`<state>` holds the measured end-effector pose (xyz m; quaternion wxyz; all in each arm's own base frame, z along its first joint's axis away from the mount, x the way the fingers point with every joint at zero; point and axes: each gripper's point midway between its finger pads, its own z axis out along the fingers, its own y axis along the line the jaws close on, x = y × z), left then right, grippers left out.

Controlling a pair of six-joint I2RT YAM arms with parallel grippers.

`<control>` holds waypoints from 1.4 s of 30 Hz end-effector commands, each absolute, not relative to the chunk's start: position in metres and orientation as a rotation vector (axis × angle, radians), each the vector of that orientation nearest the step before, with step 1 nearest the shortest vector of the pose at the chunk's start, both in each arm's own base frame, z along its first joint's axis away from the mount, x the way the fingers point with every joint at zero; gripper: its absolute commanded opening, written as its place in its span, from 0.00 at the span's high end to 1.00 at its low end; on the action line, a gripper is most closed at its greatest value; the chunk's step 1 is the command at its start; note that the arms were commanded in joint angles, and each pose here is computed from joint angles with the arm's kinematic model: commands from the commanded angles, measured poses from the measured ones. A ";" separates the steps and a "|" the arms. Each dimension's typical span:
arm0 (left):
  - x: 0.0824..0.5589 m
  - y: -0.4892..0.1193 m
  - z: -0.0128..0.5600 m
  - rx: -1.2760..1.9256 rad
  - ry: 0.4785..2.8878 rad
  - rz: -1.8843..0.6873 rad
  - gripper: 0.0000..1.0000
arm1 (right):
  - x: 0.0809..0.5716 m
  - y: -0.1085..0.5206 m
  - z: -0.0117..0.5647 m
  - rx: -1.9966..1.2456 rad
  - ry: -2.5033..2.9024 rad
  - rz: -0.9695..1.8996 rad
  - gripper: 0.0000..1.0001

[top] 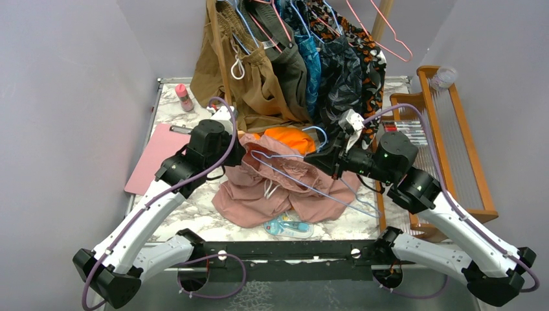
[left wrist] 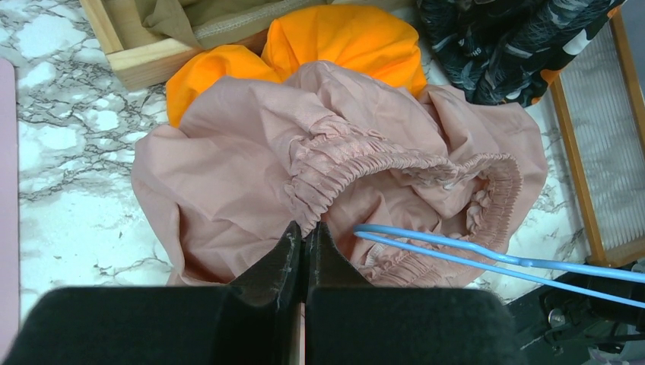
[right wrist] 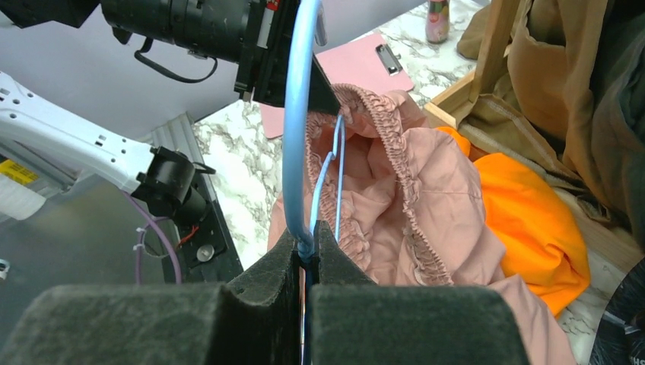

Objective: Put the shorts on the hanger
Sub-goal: Hang the shorts on the hanger.

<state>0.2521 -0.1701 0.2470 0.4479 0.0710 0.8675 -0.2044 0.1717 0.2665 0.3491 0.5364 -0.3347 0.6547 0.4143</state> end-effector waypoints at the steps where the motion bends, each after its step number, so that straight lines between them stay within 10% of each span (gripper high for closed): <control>1: 0.250 -0.173 0.253 0.191 2.132 -0.542 1.00 | 0.179 0.267 0.351 -0.770 1.524 0.963 0.99; 42: 0.235 -0.214 0.310 0.303 2.006 -0.846 1.00 | 0.244 0.409 0.322 -0.431 1.260 1.305 0.99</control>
